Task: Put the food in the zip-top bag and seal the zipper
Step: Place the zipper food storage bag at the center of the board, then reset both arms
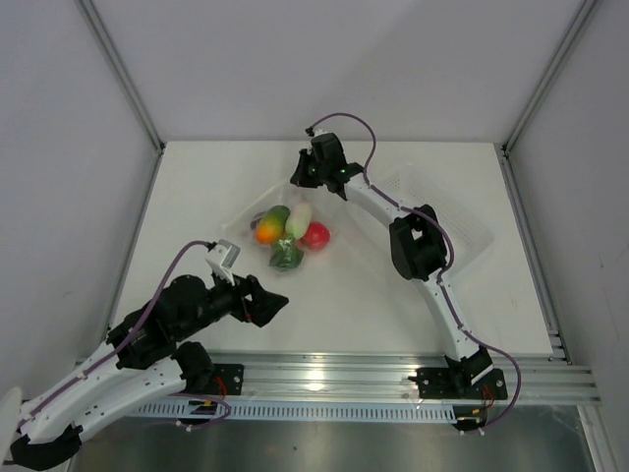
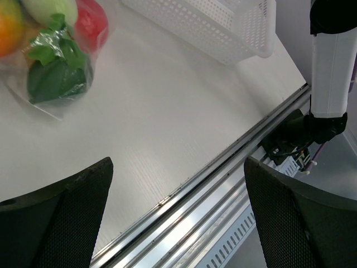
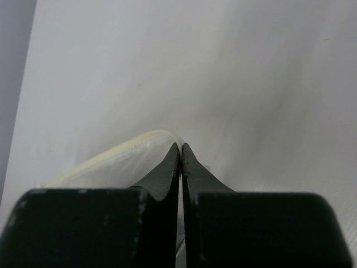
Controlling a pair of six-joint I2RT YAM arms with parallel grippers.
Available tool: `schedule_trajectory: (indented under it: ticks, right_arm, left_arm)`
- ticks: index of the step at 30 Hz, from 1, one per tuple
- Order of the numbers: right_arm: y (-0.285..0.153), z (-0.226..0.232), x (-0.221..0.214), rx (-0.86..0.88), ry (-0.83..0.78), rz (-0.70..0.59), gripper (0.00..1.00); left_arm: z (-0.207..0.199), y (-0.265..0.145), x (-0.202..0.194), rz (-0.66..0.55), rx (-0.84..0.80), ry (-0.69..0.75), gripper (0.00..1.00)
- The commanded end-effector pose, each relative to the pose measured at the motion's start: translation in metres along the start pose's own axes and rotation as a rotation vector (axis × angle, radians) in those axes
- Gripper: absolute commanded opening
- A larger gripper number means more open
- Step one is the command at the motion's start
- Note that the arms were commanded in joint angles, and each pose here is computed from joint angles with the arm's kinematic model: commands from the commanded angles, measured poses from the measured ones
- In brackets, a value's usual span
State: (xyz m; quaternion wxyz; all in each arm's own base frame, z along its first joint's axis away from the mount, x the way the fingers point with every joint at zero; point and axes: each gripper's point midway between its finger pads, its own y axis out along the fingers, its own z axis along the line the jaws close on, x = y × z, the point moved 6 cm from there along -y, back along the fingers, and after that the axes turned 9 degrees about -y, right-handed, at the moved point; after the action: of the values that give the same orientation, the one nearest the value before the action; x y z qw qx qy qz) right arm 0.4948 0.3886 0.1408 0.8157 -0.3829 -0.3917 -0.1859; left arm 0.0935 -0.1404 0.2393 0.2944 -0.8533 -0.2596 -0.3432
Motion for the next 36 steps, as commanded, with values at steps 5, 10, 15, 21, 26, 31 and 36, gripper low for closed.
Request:
schedule_trajectory:
  ticks: [5,10,15,21,26,31,36]
  right_arm:
    - [0.005,-0.023,0.01,-0.071,0.005,-0.022,0.0]
    - [0.002,-0.021,0.013,-0.067,-0.011,-0.021,0.11]
    - [-0.007,-0.016,0.029,-0.077,-0.036,-0.027,0.51]
    - [-0.038,-0.003,0.062,-0.115,-0.078,-0.084,0.86]
    - [-0.074,0.006,0.081,-0.154,-0.131,-0.094,0.99]
    - [-0.133,0.022,0.091,-0.237,-0.192,-0.097,0.99]
    - [-0.201,0.039,0.069,-0.328,-0.183,-0.077,0.99]
  left_arm:
    - [-0.01,0.016,0.005,-0.013,-0.045,0.007,0.99]
    - [-0.009,0.017,0.005,-0.011,-0.037,-0.004,1.0]
    - [-0.005,0.017,0.001,-0.006,-0.021,-0.017,1.0]
    - [-0.004,0.015,0.006,-0.006,0.016,-0.004,0.99]
    - [-0.004,0.01,0.008,-0.025,0.025,-0.023,0.99]
    - [-0.002,0.007,0.007,-0.031,0.026,-0.052,0.99]
    - [0.0,0.015,0.003,-0.047,0.024,-0.071,0.99]
